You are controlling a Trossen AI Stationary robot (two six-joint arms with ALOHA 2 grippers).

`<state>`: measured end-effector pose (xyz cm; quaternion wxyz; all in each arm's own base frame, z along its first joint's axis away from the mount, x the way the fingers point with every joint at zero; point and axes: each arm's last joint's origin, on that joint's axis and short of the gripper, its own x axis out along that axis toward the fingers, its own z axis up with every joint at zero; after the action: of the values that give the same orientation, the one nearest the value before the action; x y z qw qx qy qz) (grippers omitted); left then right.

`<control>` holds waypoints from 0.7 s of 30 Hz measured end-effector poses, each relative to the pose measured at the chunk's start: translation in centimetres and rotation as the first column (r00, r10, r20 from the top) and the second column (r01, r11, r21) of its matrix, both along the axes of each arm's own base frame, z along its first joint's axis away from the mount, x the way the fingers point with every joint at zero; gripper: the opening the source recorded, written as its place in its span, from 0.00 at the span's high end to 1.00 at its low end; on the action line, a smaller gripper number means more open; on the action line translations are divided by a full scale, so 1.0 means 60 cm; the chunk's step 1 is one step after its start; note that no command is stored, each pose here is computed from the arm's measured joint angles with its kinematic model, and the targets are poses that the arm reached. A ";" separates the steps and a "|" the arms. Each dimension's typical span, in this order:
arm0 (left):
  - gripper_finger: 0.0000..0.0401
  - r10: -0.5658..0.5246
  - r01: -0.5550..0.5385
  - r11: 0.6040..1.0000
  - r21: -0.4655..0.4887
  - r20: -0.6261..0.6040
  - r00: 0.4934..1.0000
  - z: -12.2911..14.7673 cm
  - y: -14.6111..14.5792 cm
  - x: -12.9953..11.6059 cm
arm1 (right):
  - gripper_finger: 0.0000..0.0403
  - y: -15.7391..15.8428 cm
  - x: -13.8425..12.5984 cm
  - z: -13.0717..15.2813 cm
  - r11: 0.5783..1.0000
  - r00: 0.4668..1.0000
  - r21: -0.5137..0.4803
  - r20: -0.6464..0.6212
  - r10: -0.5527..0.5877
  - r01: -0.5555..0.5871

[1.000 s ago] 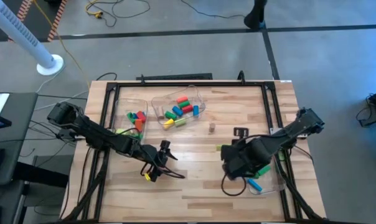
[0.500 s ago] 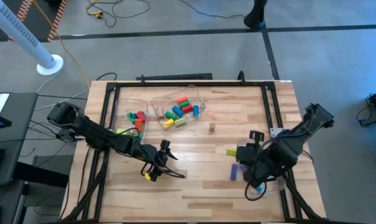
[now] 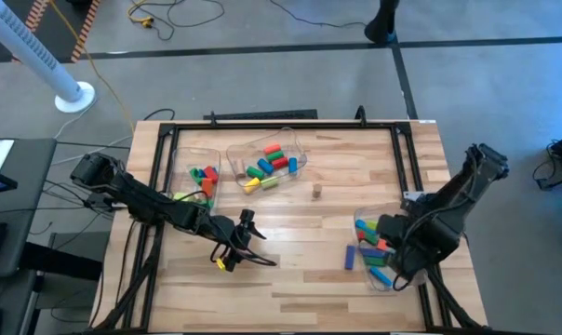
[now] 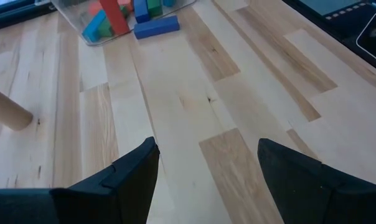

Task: Sort blocks by size
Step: Put the light green rectangular block into the right transparent bin

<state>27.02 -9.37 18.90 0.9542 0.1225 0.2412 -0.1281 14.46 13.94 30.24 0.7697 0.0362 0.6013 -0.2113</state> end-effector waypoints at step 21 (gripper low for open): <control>0.33 0.004 -0.004 1.000 -0.003 0.048 0.999 0.007 0.003 0.005 | 0.69 0.017 -0.033 -0.084 0.978 0.992 0.164 -0.026 -0.124 0.127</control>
<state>27.32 -9.17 19.31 0.9602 0.1235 0.2182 -0.1234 12.46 14.99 25.20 0.7446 0.1363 0.6192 -0.2089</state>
